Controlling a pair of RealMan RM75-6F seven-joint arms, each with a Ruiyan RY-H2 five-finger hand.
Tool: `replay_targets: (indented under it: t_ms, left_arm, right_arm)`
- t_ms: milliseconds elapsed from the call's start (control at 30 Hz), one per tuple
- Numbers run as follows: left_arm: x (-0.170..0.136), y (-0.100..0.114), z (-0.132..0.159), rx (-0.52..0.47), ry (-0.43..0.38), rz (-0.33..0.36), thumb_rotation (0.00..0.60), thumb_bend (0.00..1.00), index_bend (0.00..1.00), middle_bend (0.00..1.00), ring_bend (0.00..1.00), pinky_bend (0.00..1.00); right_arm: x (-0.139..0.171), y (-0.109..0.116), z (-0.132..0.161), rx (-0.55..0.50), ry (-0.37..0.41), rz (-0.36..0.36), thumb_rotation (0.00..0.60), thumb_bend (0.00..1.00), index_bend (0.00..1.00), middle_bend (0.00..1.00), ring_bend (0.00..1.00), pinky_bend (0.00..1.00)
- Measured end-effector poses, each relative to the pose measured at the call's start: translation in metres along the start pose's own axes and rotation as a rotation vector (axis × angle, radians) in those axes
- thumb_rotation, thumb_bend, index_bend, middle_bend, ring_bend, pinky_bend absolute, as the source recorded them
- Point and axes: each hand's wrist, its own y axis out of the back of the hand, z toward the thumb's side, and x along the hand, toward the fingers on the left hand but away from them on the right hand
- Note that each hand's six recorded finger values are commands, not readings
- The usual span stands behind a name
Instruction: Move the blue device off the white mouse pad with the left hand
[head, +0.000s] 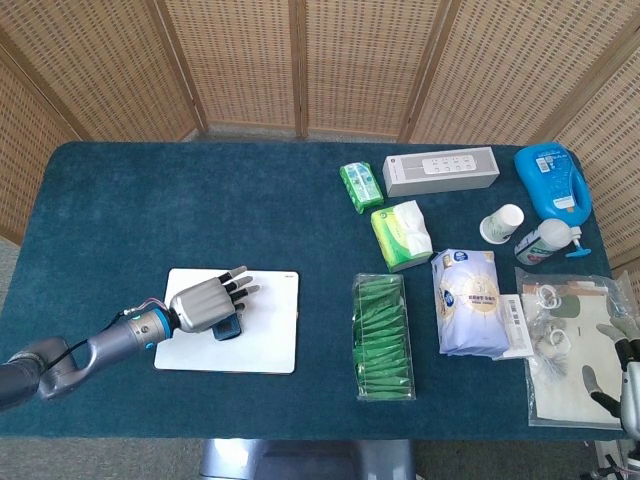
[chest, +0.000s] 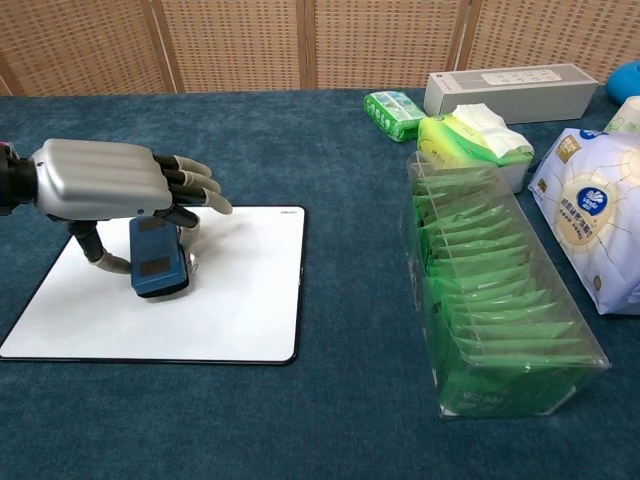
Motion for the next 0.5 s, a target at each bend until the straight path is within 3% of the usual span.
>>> replay_targets:
  t_ms: [500]
  left_arm:
    - [0.0008,-0.004,0.0013,-0.013,0.006,-0.001,0.6,0.34,0.65,0.1,0.0,0.0]
  right_arm:
    - [0.0016,0.001,-0.0027,-0.001,-0.006,-0.003,0.6,0.31,0.26,0.23,0.12,0.25]
